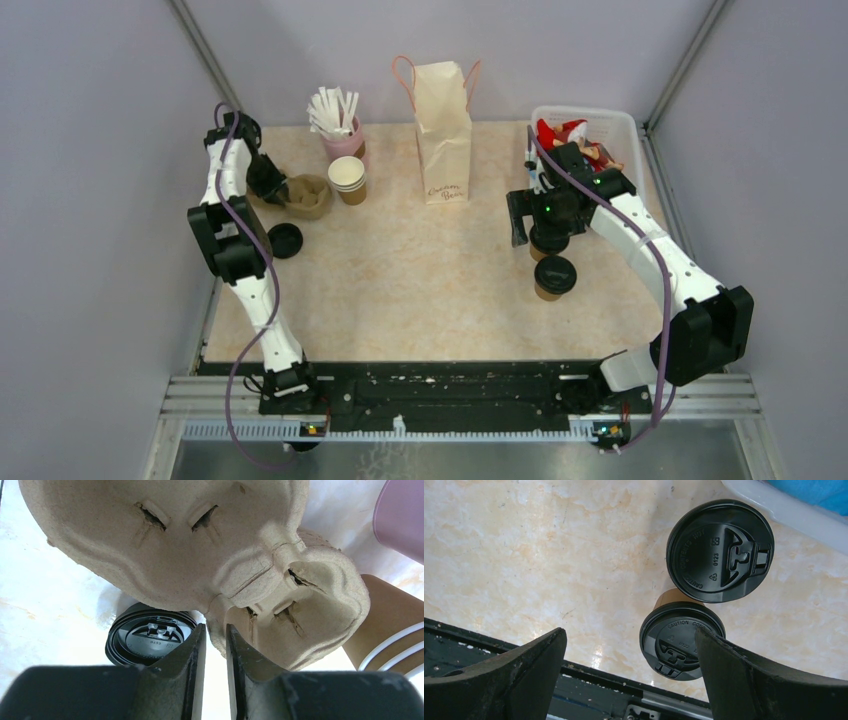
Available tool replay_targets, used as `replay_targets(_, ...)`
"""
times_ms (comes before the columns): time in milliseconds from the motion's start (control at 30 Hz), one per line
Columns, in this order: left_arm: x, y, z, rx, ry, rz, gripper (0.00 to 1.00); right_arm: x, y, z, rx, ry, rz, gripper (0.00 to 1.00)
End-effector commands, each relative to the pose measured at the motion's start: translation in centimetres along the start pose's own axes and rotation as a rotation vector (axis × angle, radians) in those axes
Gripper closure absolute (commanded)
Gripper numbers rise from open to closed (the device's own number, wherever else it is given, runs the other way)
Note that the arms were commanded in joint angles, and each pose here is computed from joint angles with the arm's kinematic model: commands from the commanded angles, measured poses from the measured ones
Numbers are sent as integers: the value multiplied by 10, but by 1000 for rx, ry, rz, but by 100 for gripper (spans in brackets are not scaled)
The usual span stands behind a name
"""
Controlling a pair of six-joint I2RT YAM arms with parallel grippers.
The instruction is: Pack the takeout coffee
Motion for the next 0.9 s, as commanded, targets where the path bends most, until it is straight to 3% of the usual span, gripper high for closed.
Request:
replay_targets(0,-16,-7,-4,18,12,-51,72,-4,-7,4,-20,-5,-44,1)
replay_targets(600,-9,-5,-4,12,11,-31,73,-4,-6,3,-18,-4,-44,1)
replay_targets(867,-6,-5,-3,12,9,-30,80,-3,-5,3,-19,-4,-41,1)
Point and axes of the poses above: each gripper's point midway between its finger pads, its own x axis out along the fingers, its own z axis along the line the jaws close on, y = z × x, the point moved 10 cm from there along -x, back along the fingers, and after that the axes turned 6 degrees about x, right-handed, at the moved point
